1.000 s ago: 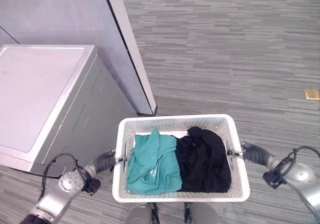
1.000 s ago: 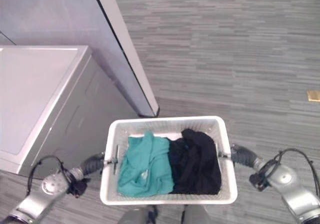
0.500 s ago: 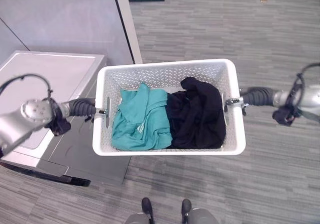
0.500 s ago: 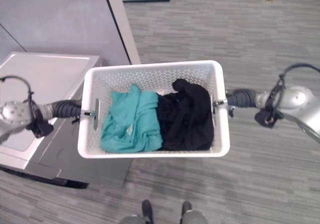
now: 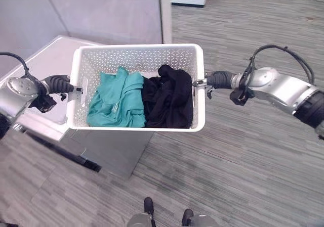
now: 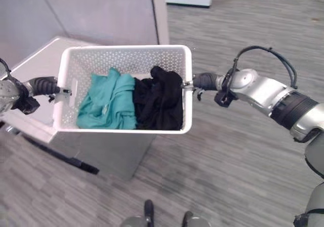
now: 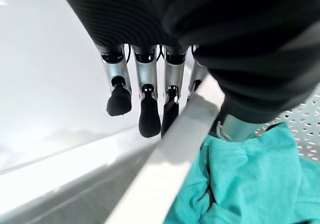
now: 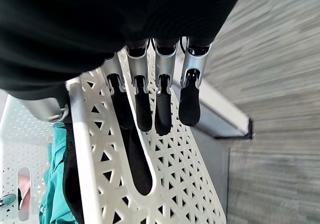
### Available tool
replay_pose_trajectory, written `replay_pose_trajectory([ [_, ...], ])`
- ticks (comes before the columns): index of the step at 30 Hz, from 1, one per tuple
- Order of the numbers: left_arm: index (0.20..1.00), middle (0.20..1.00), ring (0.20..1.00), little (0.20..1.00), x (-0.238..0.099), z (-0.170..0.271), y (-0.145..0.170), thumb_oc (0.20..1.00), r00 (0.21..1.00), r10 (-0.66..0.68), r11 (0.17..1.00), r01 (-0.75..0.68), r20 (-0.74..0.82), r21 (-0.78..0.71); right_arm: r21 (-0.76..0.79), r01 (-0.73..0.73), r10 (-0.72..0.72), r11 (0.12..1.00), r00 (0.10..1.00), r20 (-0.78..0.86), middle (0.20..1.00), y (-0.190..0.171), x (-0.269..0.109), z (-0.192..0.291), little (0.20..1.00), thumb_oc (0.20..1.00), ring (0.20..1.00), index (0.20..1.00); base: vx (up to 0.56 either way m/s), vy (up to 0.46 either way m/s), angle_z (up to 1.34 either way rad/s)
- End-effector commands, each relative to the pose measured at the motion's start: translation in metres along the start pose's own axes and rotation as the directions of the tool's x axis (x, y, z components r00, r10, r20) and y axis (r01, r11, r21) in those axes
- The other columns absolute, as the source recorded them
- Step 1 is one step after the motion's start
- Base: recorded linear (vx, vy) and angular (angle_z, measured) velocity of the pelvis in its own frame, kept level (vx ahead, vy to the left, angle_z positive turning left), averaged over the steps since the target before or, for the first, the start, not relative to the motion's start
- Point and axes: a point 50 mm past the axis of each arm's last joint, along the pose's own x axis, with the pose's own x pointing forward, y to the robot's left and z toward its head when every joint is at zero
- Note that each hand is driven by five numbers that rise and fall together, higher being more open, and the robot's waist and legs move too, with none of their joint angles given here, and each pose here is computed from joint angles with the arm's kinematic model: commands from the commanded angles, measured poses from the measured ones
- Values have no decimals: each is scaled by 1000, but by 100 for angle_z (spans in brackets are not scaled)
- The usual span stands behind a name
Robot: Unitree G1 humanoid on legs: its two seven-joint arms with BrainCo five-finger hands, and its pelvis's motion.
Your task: Grab the laundry basket,head to the washer,open it,put in the laundry and shut it.
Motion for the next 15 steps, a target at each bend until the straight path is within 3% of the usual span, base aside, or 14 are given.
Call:
replay_pose_trajectory([
  [1,200,200,200,200,-11,6,39,200,974,222,970,-217,36,-106,-34,137,-120,990,941,317,200,-30,-13,92,200,200,200,200,-16,48,67],
  [5,200,200,200,200,-10,-19,43,200,959,273,953,-281,-78,-116,32,130,-134,991,936,327,200,-21,13,102,200,200,200,200,99,73,41],
  [15,200,200,200,200,-31,-24,72,200,906,409,882,-424,-114,-206,60,81,-98,995,926,364,200,8,47,133,200,200,200,200,70,68,-3],
])
